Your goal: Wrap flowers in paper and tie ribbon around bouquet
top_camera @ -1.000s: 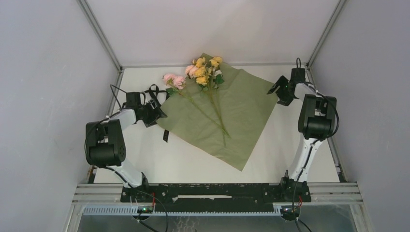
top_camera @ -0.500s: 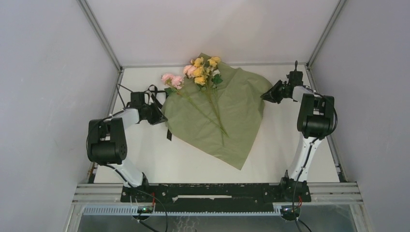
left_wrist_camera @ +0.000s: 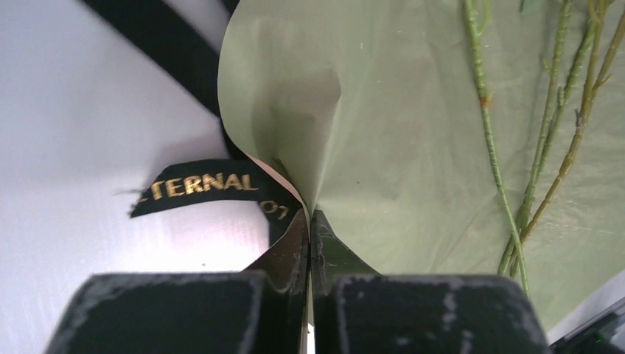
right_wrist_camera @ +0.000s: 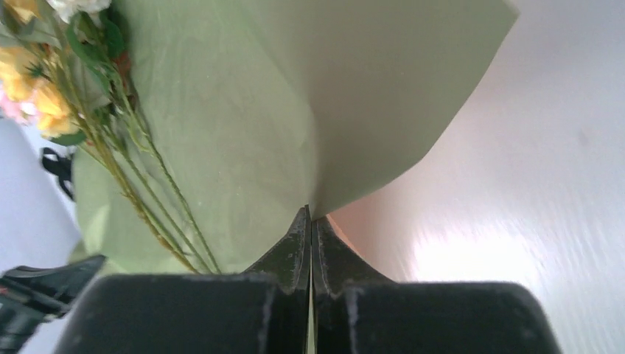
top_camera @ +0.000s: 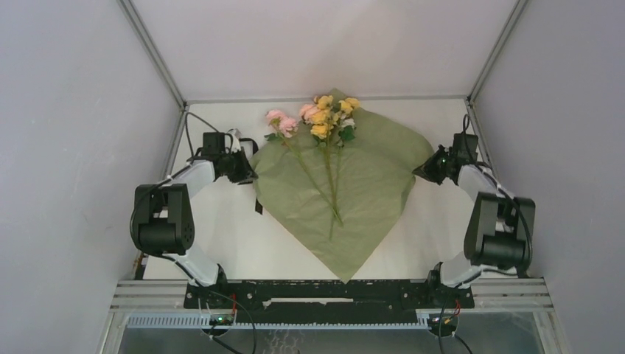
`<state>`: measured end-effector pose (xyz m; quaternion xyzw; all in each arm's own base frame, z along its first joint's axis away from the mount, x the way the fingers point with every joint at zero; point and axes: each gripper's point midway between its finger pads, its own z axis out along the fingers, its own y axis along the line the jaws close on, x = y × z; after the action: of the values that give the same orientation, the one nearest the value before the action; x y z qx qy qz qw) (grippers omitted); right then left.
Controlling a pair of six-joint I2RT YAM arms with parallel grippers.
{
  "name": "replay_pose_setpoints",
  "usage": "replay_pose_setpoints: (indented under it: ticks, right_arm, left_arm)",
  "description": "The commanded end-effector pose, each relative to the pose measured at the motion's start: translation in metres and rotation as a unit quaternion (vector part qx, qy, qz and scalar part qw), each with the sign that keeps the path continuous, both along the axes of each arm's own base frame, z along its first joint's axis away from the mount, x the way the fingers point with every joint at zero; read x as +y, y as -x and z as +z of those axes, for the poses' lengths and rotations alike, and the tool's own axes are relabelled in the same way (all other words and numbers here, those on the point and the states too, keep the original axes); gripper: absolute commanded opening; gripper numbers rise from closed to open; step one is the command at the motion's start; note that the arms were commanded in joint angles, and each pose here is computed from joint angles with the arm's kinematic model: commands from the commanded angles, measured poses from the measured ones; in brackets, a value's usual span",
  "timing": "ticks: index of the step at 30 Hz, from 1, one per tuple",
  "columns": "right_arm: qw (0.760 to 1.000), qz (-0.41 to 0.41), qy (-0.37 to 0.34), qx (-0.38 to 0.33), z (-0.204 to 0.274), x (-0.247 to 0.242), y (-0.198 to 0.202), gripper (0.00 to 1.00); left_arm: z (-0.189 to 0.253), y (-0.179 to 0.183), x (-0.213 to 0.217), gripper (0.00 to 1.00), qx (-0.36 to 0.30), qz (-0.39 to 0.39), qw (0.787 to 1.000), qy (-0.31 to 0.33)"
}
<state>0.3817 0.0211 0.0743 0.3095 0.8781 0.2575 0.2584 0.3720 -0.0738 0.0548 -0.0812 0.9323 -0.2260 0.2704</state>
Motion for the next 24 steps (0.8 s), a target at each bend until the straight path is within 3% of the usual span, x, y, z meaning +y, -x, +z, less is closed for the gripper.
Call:
replay_pose_setpoints:
  ticks: [1,2,3,5,6,10,13,16,18,24]
  right_arm:
    - [0.995,-0.034,0.090,0.005,-0.003,-0.024,0.045,0.00]
    - [0.994,-0.042,0.104,0.003,0.001,-0.028,0.054,0.00]
    - [0.992,-0.049,0.116,0.006,0.002,-0.031,0.061,0.10]
    - [0.988,-0.060,0.142,0.011,0.009,-0.039,0.072,0.43]
    - [0.984,-0.067,0.162,0.012,0.015,-0.044,0.076,0.49]
    - [0.949,-0.070,0.307,-0.023,0.065,-0.046,0.071,0.55]
    - [0.925,0.013,0.365,-0.103,0.103,0.012,0.046,0.60]
    - [0.913,0.207,0.276,-0.217,0.120,0.139,0.024,0.61]
    - [0.895,0.308,0.212,-0.244,0.114,0.213,0.017,0.60]
    - [0.870,0.402,0.208,-0.197,0.069,0.311,-0.019,0.57]
  left_arm:
    - [0.044,-0.024,-0.017,0.01,-0.076,-0.060,0.995,-0.035]
    - [0.045,-0.027,-0.018,0.01,-0.077,-0.060,0.995,-0.034]
    - [0.048,-0.030,-0.017,0.01,-0.081,-0.058,0.994,-0.037]
    - [0.048,-0.032,-0.017,0.01,-0.083,-0.057,0.994,-0.042]
    - [0.048,-0.032,-0.017,0.01,-0.084,-0.060,0.994,-0.045]
    - [0.044,-0.022,-0.023,0.01,-0.079,-0.077,0.993,-0.047]
    - [0.046,-0.017,-0.028,0.01,-0.082,-0.087,0.992,-0.047]
    - [0.053,-0.015,-0.032,0.01,-0.089,-0.093,0.990,-0.047]
    - [0.061,-0.015,-0.033,0.01,-0.099,-0.096,0.989,-0.050]
    - [0.064,-0.006,-0.035,0.01,-0.100,-0.102,0.988,-0.052]
